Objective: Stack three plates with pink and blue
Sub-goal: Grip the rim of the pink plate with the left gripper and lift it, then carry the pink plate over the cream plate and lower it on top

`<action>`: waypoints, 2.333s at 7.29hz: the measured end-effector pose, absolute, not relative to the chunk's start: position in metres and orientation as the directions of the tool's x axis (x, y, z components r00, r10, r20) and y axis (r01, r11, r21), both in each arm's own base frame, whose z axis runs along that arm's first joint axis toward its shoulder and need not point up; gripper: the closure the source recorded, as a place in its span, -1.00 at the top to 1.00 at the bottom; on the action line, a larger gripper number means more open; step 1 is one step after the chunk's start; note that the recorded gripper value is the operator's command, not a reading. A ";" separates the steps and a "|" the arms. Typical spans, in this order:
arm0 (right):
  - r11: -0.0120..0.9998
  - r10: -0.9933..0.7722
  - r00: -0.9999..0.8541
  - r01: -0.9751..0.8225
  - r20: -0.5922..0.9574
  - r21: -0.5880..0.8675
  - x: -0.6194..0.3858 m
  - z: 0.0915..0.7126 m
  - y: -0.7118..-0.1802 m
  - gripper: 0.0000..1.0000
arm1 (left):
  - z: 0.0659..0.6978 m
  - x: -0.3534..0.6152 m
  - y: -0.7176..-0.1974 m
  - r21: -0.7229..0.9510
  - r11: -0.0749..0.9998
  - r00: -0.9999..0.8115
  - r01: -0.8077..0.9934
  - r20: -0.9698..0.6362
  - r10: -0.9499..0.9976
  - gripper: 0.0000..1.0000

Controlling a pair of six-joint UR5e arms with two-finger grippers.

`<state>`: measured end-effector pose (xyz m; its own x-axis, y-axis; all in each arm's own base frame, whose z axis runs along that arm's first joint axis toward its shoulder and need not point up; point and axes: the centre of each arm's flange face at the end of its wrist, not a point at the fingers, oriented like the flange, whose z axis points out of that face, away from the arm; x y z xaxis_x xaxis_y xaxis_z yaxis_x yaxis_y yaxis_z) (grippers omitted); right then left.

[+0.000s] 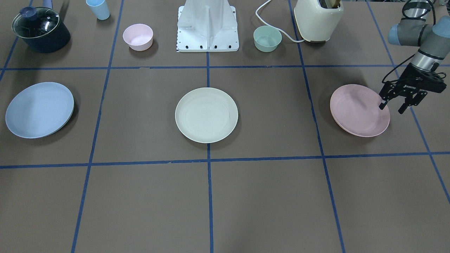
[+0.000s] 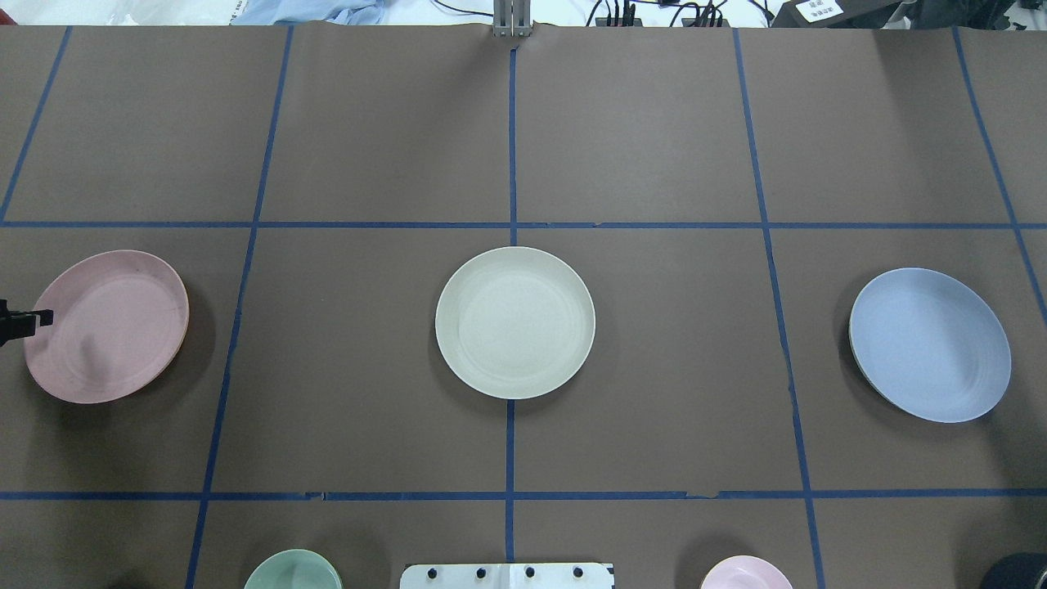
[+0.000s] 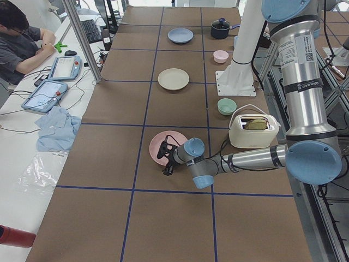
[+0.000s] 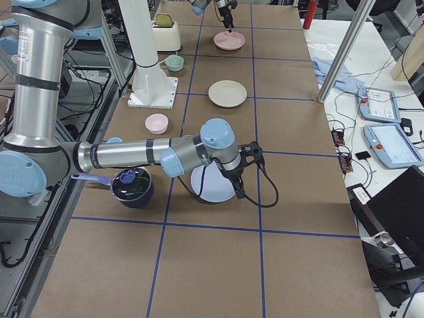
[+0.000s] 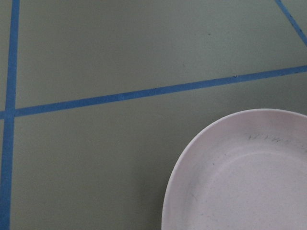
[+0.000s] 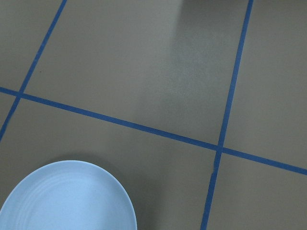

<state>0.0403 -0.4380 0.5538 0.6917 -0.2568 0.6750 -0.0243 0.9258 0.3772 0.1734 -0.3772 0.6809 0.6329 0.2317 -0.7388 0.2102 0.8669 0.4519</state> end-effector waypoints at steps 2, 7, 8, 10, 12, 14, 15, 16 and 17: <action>0.926 -0.258 0.691 -0.024 0.675 0.378 0.040 0.554 -0.438 1.00 | 0.683 0.183 -0.374 0.453 0.870 0.630 0.194 -0.737 0.244 -1.00; 0.925 -0.259 0.691 -0.023 0.675 0.378 0.040 0.554 -0.438 1.00 | 0.630 0.182 -0.375 0.450 0.879 0.516 0.159 -0.797 0.315 -1.00; 0.925 -0.259 0.691 -0.023 0.675 0.378 0.040 0.554 -0.438 1.00 | 0.611 0.174 -0.382 0.446 0.880 0.493 0.164 -0.810 0.318 -1.00; 0.926 -0.257 0.691 -0.024 0.676 0.377 0.040 0.554 -0.438 1.00 | 0.525 0.180 -0.402 0.426 0.890 0.480 0.161 -0.822 0.306 -1.00; 0.927 -0.255 0.691 -0.025 0.676 0.375 0.040 0.554 -0.437 1.00 | 0.420 0.210 -0.424 0.357 0.915 0.446 0.191 -0.861 0.243 -1.00; 0.928 -0.253 0.691 -0.026 0.677 0.373 0.040 0.555 -0.437 1.00 | 0.333 0.299 -0.431 0.259 0.945 0.386 0.200 -0.907 0.167 -1.00; 0.928 -0.251 0.691 -0.026 0.678 0.371 0.040 0.555 -0.436 1.00 | 0.292 0.359 -0.427 0.207 0.957 0.379 0.201 -0.918 0.118 -1.00; 0.929 -0.250 0.691 -0.026 0.678 0.369 0.040 0.556 -0.435 1.00 | 0.262 0.418 -0.424 0.158 0.966 0.386 0.206 -0.920 0.069 -1.00; 0.930 -0.249 0.691 -0.026 0.679 0.367 0.040 0.557 -0.435 1.00 | 0.248 0.464 -0.422 0.124 0.970 0.398 0.211 -0.917 0.030 -1.00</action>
